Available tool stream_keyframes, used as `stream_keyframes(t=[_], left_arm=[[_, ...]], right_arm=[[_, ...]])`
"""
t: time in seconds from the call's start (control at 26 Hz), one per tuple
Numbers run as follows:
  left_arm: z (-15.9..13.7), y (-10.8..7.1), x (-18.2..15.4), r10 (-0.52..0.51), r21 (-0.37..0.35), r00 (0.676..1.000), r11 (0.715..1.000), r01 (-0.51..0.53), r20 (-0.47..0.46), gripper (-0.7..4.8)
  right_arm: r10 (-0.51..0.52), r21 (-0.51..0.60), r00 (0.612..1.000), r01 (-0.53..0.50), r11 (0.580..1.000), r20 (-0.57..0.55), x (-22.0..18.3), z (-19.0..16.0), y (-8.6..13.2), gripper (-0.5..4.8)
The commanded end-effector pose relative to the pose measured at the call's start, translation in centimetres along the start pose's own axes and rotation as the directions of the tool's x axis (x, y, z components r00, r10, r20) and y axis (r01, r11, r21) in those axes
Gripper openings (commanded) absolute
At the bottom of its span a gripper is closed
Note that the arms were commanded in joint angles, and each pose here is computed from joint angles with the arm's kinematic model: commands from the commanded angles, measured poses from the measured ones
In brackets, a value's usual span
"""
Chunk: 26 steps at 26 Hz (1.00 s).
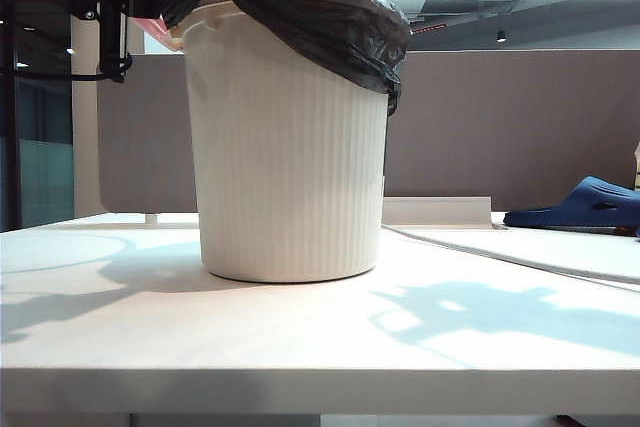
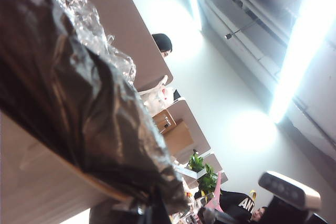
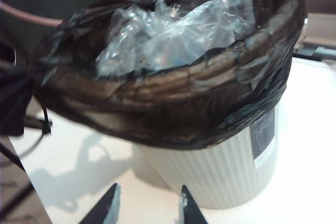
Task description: Open the ring lid of the trash can, pull out the black garbage bag inside, and place it on the table.
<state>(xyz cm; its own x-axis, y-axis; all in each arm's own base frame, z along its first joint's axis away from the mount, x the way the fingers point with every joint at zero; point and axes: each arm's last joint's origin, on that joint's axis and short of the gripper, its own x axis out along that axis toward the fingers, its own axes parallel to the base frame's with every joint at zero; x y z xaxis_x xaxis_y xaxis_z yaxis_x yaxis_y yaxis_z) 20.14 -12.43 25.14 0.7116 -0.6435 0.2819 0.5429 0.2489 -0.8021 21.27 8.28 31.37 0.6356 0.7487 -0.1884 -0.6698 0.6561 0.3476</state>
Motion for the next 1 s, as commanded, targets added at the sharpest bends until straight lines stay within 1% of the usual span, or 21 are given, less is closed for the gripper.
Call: stream_keyframes(t=[0.04, 0.08, 0.12, 0.15, 0.19, 0.23, 0.27, 0.39, 0.46, 0.58, 0.73, 0.81, 1.0], left_arm=[[-0.2, -0.5, 0.1, -0.027, 0.000, 1.000, 1.000, 0.027, -0.005, -0.06], [-0.3, -0.5, 0.1, -0.029, -0.001, 1.000, 1.000, 0.029, -0.008, -0.06], [-0.4, -0.6, 0.1, -0.030, -0.003, 0.999, 1.000, 0.030, -0.010, -0.06], [-0.5, -0.6, 0.1, -0.032, -0.004, 0.999, 0.999, 0.032, -0.011, -0.06], [-0.5, -0.6, 0.1, -0.031, -0.004, 0.999, 1.000, 0.031, -0.009, -0.06], [-0.4, -0.6, 0.1, -0.031, -0.004, 0.999, 1.000, 0.031, -0.009, -0.06], [-0.4, -0.7, 0.1, -0.033, -0.004, 0.999, 0.999, 0.033, -0.007, -0.06], [-0.4, -0.8, 0.1, -0.045, -0.002, 0.999, 0.999, 0.045, 0.000, -0.06], [-0.3, -0.9, 0.1, -0.052, -0.002, 0.999, 0.999, 0.052, 0.004, -0.06], [-0.3, -0.9, 0.1, -0.051, -0.004, 0.999, 0.999, 0.051, 0.012, -0.06], [-0.3, -0.9, 0.1, -0.055, -0.015, 0.998, 0.998, 0.056, 0.013, -0.06], [-0.3, -1.0, 0.2, -0.058, -0.024, 0.998, 0.998, 0.059, 0.010, -0.06], [-0.6, -1.2, 0.2, -0.066, -0.029, 0.998, 0.997, 0.066, -0.002, -0.06]], right_arm=[[0.014, 0.191, 0.999, -0.023, 0.981, 0.045, 1.2, 0.3, -0.7, 1.49], [0.013, 0.266, 0.999, -0.024, 0.964, 0.043, 1.8, 0.2, -1.0, 1.49], [0.011, 0.353, 0.999, -0.022, 0.935, 0.035, 2.4, -0.1, -1.5, 1.52], [0.006, 0.424, 1.000, -0.015, 0.905, 0.024, 3.1, -0.4, -2.0, 1.84], [0.003, 0.468, 1.000, -0.010, 0.884, 0.015, 3.7, -0.7, -2.5, 2.15], [0.008, 0.490, 1.000, -0.014, 0.872, 0.014, 4.4, -1.0, -3.0, 2.43], [0.018, 0.511, 1.000, -0.023, 0.859, 0.015, 5.0, -1.2, -3.3, 2.44], [0.038, 0.544, 0.999, -0.045, 0.838, 0.025, 5.8, -1.5, -3.9, 2.48], [0.043, 0.574, 0.998, -0.062, 0.817, 0.046, 6.5, -1.6, -4.4, 2.85], [0.049, 0.606, 0.997, -0.078, 0.792, 0.064, 7.0, -1.8, -4.8, 2.85], [0.052, 0.664, 0.996, -0.091, 0.742, 0.078, 8.1, -2.4, -5.6, 2.84], [0.059, 0.680, 0.994, -0.108, 0.725, 0.095, 8.6, -2.5, -5.9, 2.84], [0.066, 0.690, 0.991, -0.131, 0.712, 0.120, 9.0, -2.6, -6.1, 2.83]])
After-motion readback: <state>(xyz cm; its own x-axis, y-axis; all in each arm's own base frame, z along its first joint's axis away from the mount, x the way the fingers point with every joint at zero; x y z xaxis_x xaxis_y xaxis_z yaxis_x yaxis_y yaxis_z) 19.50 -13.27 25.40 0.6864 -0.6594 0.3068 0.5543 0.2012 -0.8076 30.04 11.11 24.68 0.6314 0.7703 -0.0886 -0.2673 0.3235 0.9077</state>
